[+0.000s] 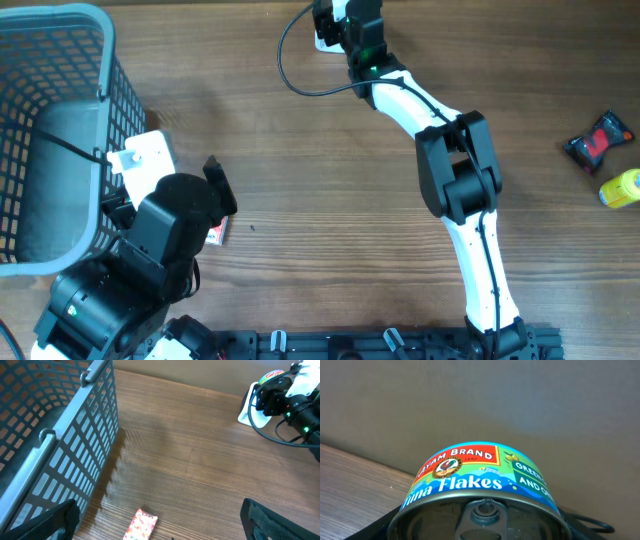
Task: Scan the item barcode
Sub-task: 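Hold the tin's label side in front of the white scanner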
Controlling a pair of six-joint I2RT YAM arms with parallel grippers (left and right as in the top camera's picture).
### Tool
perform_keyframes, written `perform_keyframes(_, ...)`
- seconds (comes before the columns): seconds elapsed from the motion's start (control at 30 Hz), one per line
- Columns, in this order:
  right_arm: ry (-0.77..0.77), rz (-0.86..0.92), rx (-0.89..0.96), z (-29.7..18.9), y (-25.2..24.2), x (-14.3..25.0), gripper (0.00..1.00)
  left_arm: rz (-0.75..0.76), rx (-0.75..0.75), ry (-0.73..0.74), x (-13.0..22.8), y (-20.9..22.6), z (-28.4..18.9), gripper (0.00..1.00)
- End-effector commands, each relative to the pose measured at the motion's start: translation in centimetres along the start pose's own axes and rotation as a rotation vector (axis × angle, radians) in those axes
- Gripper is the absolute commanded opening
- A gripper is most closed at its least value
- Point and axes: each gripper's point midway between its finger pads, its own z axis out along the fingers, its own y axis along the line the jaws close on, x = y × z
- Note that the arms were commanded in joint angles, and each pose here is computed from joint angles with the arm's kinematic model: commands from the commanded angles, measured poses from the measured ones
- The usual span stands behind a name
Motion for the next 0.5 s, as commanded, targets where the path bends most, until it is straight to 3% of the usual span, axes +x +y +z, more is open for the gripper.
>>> perform_keyframes(0.0,-0.027,-0.008,0.027,0.7,-0.6,0.4,0.64,-0.014,-0.011,-0.003,0.1,0.2,0.1,1.00)
perform_keyframes(0.47,-0.033,-0.002,0.048,1.2,-1.5,1.7,0.63,0.006,-0.034,0.011,0.2,-0.2,0.8,1.00)
